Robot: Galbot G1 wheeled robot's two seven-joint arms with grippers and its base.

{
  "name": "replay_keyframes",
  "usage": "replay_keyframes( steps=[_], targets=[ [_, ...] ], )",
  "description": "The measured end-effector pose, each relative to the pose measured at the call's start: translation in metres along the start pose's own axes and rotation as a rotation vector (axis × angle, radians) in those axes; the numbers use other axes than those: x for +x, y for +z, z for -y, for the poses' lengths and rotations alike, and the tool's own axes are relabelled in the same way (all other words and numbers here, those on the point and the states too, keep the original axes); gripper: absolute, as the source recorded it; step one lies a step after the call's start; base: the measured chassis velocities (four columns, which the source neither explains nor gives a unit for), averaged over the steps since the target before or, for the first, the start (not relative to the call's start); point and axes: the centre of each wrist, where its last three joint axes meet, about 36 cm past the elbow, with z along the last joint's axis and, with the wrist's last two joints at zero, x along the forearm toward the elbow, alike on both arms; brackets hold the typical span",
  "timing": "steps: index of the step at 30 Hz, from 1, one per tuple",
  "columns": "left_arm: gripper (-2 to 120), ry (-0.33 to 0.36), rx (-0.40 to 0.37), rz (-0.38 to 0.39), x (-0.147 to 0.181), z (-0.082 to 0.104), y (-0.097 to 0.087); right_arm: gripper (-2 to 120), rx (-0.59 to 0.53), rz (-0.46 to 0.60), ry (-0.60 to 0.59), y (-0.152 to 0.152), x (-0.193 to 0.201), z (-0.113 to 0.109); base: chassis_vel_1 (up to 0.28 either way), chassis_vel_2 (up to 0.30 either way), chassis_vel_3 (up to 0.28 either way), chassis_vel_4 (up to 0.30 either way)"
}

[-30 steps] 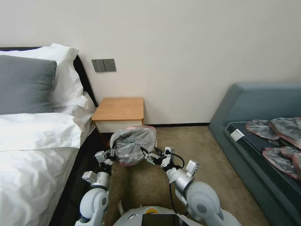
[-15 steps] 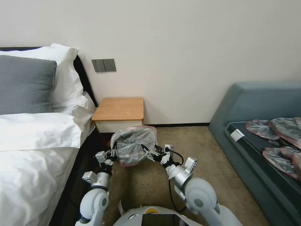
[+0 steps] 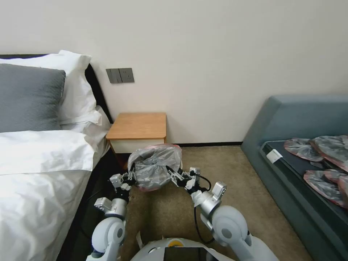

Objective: Pick up the garbage bag from the table and place it over the trash can.

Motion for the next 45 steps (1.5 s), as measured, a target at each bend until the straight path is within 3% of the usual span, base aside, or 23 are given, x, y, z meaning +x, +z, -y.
replay_keyframes(
  steps=[2,12,36,45],
  targets=[
    [9,-0.001,0.0,0.001,0.0,-0.001,0.0,30,0.007,0.003,-0.001,0.001,0.001,0.001,0.0,0.0,0.0,0.0],
    [9,-0.002,0.007,0.0,0.0,0.001,0.0,0,0.018,0.012,0.001,0.003,0.001,0.002,0.0,0.0,0.0,0.0],
    [9,-0.024,0.039,0.007,-0.003,-0.003,-0.001,0,0.086,0.051,0.042,0.008,0.012,0.012,0.0,0.0,0.0,0.0],
    [9,-0.016,0.103,-0.008,0.0,0.001,-0.011,0,0.139,0.068,0.096,0.016,0.013,0.028,0.0,0.0,0.0,0.0]
  ],
)
